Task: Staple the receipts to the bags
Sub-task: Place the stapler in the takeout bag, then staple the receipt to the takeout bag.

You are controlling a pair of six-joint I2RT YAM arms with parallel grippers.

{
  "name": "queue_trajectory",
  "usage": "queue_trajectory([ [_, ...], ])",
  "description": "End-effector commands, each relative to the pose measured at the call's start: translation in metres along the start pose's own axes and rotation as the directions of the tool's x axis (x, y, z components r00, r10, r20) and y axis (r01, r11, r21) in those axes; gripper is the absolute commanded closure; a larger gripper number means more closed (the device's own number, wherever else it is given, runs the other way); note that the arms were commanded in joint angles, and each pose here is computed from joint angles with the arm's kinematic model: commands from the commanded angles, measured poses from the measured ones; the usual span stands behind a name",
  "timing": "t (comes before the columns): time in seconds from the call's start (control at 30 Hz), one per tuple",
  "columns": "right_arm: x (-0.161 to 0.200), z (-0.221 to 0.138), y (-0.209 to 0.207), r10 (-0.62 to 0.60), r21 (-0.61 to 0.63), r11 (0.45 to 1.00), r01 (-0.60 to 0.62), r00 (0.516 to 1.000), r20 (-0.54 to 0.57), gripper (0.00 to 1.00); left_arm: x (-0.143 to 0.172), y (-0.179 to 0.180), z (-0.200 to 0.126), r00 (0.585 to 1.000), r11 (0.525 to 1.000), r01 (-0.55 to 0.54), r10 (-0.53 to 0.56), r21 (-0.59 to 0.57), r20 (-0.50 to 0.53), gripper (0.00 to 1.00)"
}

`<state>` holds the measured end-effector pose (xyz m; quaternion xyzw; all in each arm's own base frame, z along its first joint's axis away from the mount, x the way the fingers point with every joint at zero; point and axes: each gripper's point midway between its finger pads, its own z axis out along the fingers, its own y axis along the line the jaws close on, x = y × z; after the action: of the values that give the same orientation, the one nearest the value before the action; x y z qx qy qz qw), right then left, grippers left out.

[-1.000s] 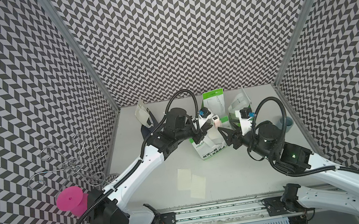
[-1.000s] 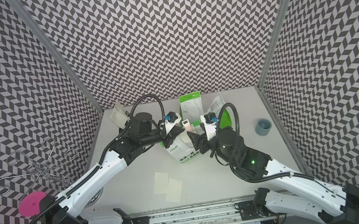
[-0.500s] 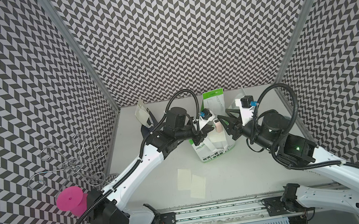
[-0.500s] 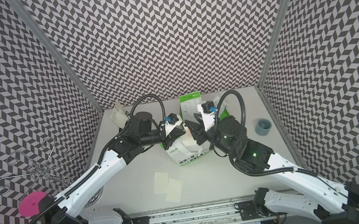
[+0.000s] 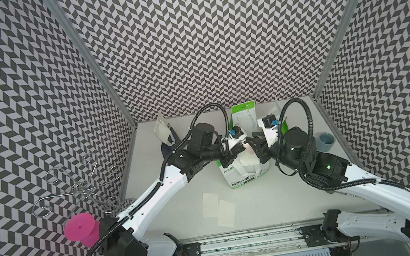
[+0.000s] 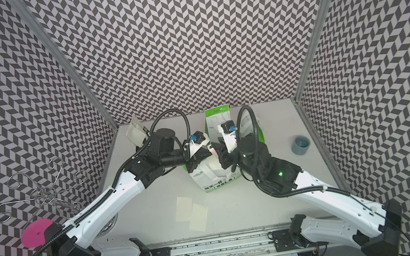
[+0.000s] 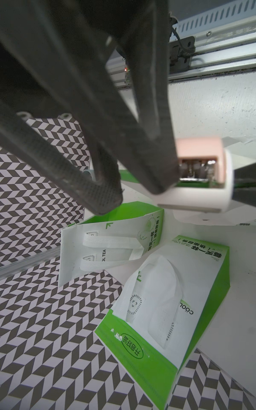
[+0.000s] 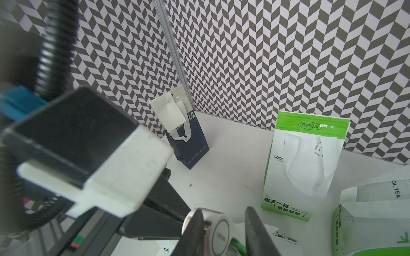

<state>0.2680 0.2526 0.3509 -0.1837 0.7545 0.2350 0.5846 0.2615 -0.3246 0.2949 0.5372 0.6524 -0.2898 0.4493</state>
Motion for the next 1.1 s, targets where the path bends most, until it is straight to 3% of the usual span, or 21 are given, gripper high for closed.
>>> queue_trajectory([
  [0.0,-0.021,-0.016,-0.009,-0.005,0.034,0.999,0.003,0.997,0.074,0.47,-0.020,-0.005,-0.006,0.998,0.998,-0.057,0.056,0.032,0.032,1.00],
  [0.1,-0.039,-0.029,-0.004,-0.044,-0.020,0.999,0.046,0.992,0.115,0.34,-0.017,-0.012,-0.007,0.998,0.995,-0.064,0.063,0.078,0.007,1.00],
  [0.27,-0.042,-0.039,0.003,-0.079,-0.156,0.983,0.094,0.992,0.102,0.26,-0.016,-0.018,-0.010,0.996,0.990,-0.087,0.089,0.114,-0.014,1.00],
  [0.63,0.010,-0.058,0.023,-0.157,-0.361,0.924,0.127,0.986,-0.055,0.17,-0.019,-0.039,-0.017,0.994,0.976,-0.111,0.108,0.189,0.030,1.00],
  [0.83,0.013,-0.066,0.030,-0.212,-0.416,0.892,0.179,0.977,-0.033,0.13,-0.022,-0.058,-0.021,0.996,0.972,-0.093,0.092,0.217,0.015,1.00],
  [1.07,0.017,-0.074,0.046,-0.242,-0.514,0.835,0.195,0.970,-0.024,0.11,-0.010,-0.070,-0.015,0.994,0.972,-0.043,0.064,0.232,-0.084,1.00],
])
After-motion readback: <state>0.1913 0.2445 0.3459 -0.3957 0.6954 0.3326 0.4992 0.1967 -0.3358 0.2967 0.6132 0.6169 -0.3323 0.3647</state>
